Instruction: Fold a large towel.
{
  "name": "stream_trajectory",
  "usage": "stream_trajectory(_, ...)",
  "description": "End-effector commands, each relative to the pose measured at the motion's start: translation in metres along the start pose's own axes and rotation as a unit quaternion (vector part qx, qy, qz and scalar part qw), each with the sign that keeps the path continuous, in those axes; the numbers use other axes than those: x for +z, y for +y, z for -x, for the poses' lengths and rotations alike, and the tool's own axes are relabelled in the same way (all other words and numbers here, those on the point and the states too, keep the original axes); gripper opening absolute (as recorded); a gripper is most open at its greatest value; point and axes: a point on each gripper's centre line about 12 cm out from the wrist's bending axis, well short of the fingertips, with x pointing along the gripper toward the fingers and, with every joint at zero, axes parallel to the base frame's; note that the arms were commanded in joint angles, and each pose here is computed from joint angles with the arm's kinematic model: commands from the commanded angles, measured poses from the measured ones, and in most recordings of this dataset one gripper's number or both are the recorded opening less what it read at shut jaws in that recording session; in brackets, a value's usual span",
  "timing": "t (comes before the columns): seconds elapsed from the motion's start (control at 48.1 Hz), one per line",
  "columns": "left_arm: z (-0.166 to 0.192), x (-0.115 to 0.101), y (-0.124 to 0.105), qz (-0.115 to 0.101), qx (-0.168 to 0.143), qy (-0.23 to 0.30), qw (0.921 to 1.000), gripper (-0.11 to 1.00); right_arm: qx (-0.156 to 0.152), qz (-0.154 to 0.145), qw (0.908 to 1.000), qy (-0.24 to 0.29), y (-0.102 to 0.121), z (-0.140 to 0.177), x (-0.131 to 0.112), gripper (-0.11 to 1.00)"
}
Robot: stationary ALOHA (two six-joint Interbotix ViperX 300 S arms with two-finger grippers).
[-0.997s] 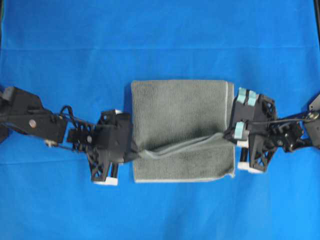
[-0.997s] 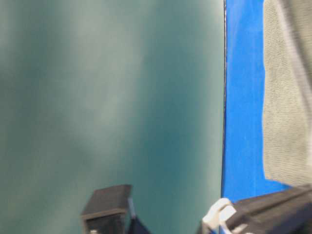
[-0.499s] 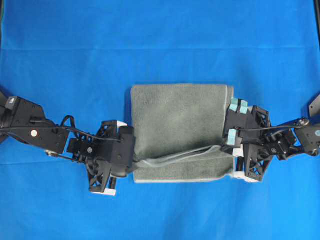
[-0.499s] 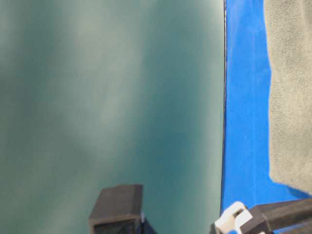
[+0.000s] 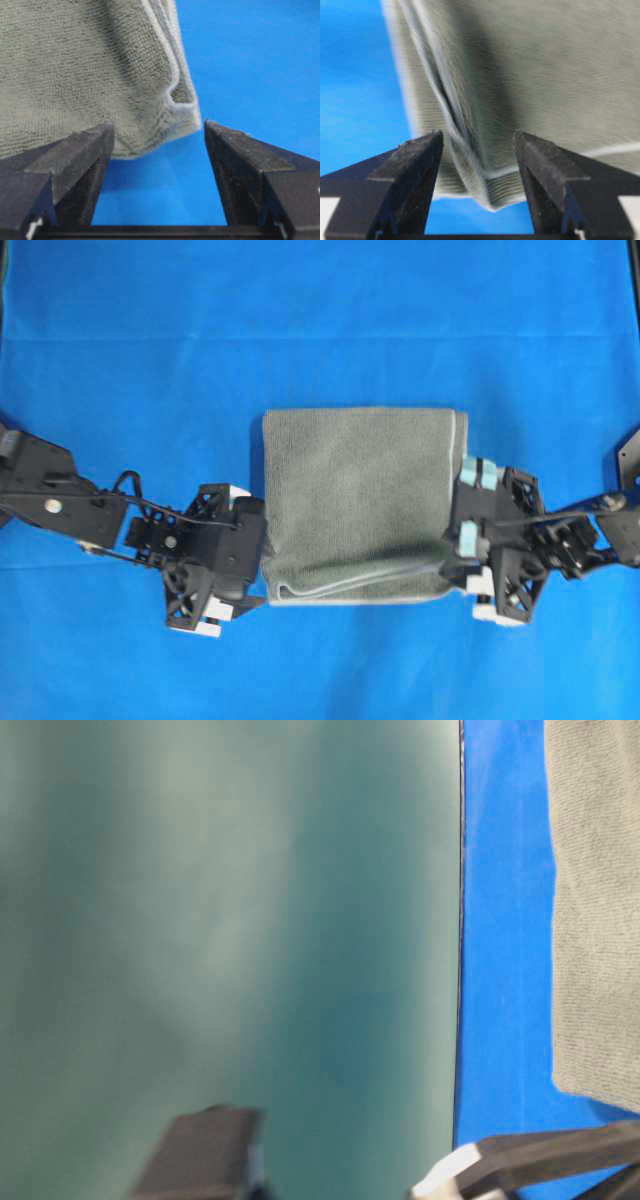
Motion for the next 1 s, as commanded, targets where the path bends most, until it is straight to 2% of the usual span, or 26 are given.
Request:
stream_trajectory(0.0, 0.027, 0.025, -0.006, -0.003, -0.007, -0.035, 0.9993, 0.68, 0.029, 0.011, 0.9991, -0.03, 0.02, 0.023, 0.014, 0.6)
stream_trajectory(0.166, 0.073, 0.046, -0.009, -0.01, -0.013, -0.076, 0.9969, 0.68, 0.032, 0.017, 0.9978, -0.055, 0.026, 0.059, 0.025, 0.59)
stream_trajectory(0.291, 0.113, 0.06, -0.008, -0.026, -0.014, -0.126, 0.9916, 0.67, 0.009, 0.035, 0.9953, -0.09, 0.014, 0.089, 0.032, 0.59)
stream_trajectory(0.395, 0.148, 0.063, -0.003, -0.042, -0.006, -0.17, 0.9845, 0.67, -0.005, 0.057, 0.9891, -0.136, 0.003, 0.114, 0.039, 0.59)
stream_trajectory(0.457, 0.166, 0.062, 0.004, -0.043, 0.003, -0.193, 0.9803, 0.67, -0.01, 0.068, 0.9838, -0.165, -0.003, 0.13, 0.042, 0.59)
stream_trajectory(0.561, 0.193, 0.053, 0.015, -0.039, 0.022, -0.223, 0.9739, 0.67, -0.017, 0.081, 0.9727, -0.217, -0.016, 0.157, 0.043, 0.59)
stream_trajectory(0.686, 0.222, 0.041, 0.024, -0.03, 0.04, -0.251, 0.9668, 0.67, -0.036, 0.075, 0.9633, -0.255, -0.036, 0.185, 0.036, 0.59)
stream_trajectory(0.893, 0.254, -0.001, 0.034, -0.017, 0.066, -0.283, 0.9568, 0.67, -0.077, 0.066, 0.9562, -0.275, -0.068, 0.197, 0.01, 0.59)
stream_trajectory(0.976, 0.257, -0.02, 0.039, -0.007, 0.081, -0.286, 0.9547, 0.67, -0.085, 0.051, 0.9534, -0.285, -0.079, 0.198, -0.001, 0.59)
